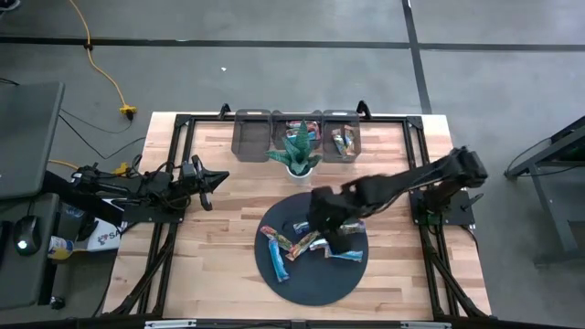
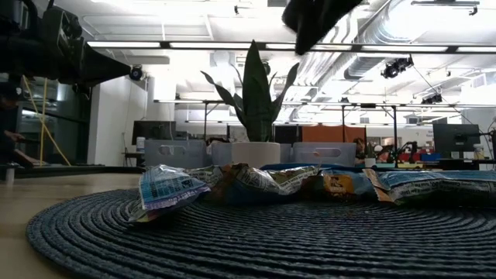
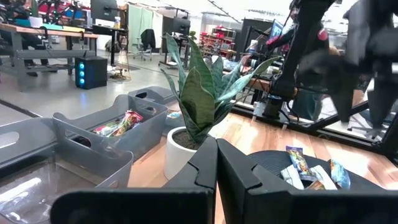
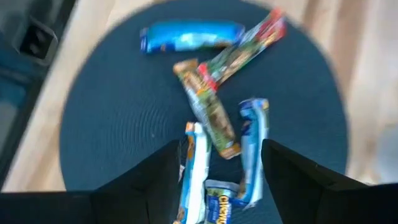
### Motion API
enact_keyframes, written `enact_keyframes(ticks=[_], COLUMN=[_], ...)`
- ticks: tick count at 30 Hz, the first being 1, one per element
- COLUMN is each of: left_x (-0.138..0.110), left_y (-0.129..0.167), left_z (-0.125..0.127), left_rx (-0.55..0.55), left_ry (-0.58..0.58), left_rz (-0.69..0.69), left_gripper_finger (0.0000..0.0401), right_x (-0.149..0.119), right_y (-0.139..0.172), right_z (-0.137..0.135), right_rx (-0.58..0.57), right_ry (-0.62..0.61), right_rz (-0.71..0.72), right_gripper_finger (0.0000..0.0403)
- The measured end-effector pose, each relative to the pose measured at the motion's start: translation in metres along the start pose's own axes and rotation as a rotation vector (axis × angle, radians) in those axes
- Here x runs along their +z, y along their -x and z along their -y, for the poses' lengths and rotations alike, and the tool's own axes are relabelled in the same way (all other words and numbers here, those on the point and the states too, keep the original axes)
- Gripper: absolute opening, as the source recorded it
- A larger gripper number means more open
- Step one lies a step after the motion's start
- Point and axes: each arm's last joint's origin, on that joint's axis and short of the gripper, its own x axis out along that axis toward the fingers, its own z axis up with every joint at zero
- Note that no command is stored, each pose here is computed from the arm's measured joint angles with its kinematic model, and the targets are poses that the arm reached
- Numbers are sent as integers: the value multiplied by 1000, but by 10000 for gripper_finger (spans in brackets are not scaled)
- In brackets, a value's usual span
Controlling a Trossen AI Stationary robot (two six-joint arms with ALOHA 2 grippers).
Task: Pick and place Granola Bars by type
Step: Put the blue granola bar into the left black bin
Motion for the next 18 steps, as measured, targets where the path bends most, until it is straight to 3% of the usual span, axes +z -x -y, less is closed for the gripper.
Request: enact_keyframes(ticks=[8, 18], left_x=[0, 0], left_y=[0, 0], left_z=[0, 0], left_rx=[-1, -1], left_ry=[0, 0], left_rz=[0, 0], left_gripper_finger=[1, 1], right_x=[-7, -14], right_y=[-59, -64], right_z=[-6, 20], right_rx=[-12, -110], right_ry=[93, -2], right_rz=[-177, -252], right_gripper_finger=[209, 209])
